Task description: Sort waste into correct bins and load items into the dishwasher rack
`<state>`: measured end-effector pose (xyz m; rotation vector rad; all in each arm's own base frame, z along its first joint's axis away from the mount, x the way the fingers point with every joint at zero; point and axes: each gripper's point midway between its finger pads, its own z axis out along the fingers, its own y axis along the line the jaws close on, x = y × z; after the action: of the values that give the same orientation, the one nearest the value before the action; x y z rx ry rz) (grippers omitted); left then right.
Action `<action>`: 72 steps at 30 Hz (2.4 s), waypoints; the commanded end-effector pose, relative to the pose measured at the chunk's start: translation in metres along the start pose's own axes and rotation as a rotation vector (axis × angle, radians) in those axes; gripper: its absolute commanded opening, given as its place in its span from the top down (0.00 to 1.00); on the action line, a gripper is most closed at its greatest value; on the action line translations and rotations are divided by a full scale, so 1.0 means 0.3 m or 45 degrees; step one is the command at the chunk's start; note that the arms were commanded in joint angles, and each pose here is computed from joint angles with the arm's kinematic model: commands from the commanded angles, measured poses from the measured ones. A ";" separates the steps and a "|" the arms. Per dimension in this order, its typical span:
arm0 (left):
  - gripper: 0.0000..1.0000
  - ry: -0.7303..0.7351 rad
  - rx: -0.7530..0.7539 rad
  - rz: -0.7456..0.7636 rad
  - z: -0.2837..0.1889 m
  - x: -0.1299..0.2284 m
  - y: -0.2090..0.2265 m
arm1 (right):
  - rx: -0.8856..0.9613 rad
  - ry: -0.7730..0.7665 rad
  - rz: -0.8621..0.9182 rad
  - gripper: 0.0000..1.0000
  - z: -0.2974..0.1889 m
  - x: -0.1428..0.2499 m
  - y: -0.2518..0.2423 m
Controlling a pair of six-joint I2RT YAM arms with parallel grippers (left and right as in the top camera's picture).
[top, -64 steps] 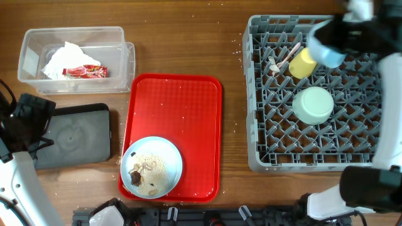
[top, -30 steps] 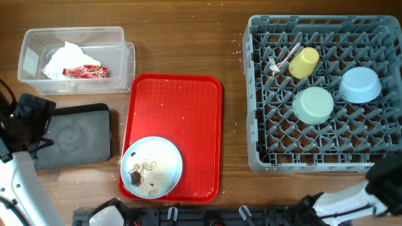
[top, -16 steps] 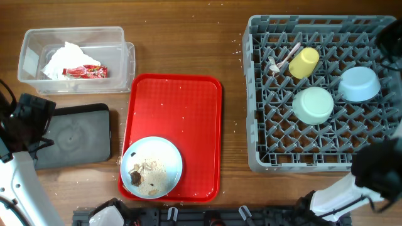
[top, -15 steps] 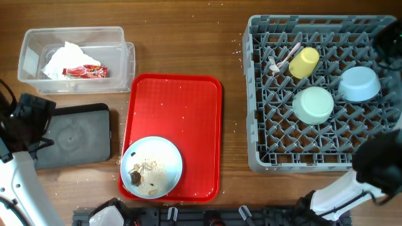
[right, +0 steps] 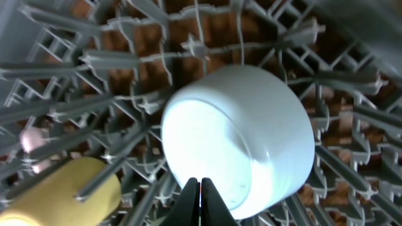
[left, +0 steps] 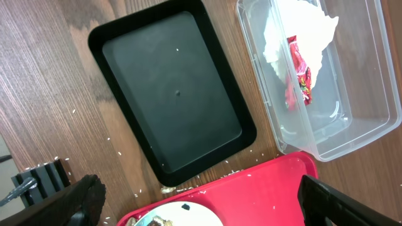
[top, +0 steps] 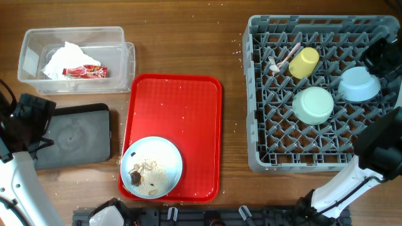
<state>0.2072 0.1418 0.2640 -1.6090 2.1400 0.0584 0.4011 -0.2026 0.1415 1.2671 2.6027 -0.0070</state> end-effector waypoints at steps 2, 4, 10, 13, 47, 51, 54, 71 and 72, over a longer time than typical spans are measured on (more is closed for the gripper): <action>0.00 -0.007 -0.010 -0.014 0.003 -0.007 0.006 | 0.091 0.087 0.007 0.96 0.070 0.035 -0.037; 0.00 -0.007 -0.009 -0.014 0.003 -0.007 0.006 | 0.151 0.079 0.028 0.96 0.067 0.035 -0.066; 0.00 -0.007 -0.010 -0.014 0.003 -0.007 0.006 | 0.242 0.128 0.084 0.95 0.057 0.048 -0.168; 0.00 -0.007 -0.010 -0.014 0.003 -0.007 0.006 | 0.279 0.171 0.173 0.96 0.048 0.064 -0.229; 0.00 -0.007 -0.010 -0.014 0.003 -0.007 0.006 | -0.635 -0.069 -0.335 0.00 -0.552 0.244 0.209; 0.00 -0.007 -0.010 -0.014 0.003 -0.007 0.006 | -0.664 0.026 -0.483 0.00 -0.581 0.398 0.311; 0.00 -0.007 -0.010 -0.014 0.003 -0.007 0.006 | -0.494 -0.159 -0.504 0.00 -0.558 0.308 0.290; 0.00 0.644 0.317 0.160 -0.099 0.377 -0.149 | -0.496 -0.163 -0.505 0.00 -0.558 0.306 0.292; 0.00 0.652 0.322 0.224 -0.106 0.405 -0.162 | -0.496 -0.163 -0.505 0.00 -0.558 0.306 0.292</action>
<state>0.2097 0.0429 0.2554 -1.5738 2.4034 -0.5046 0.3764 -0.0557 0.2951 0.6102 2.5245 0.3462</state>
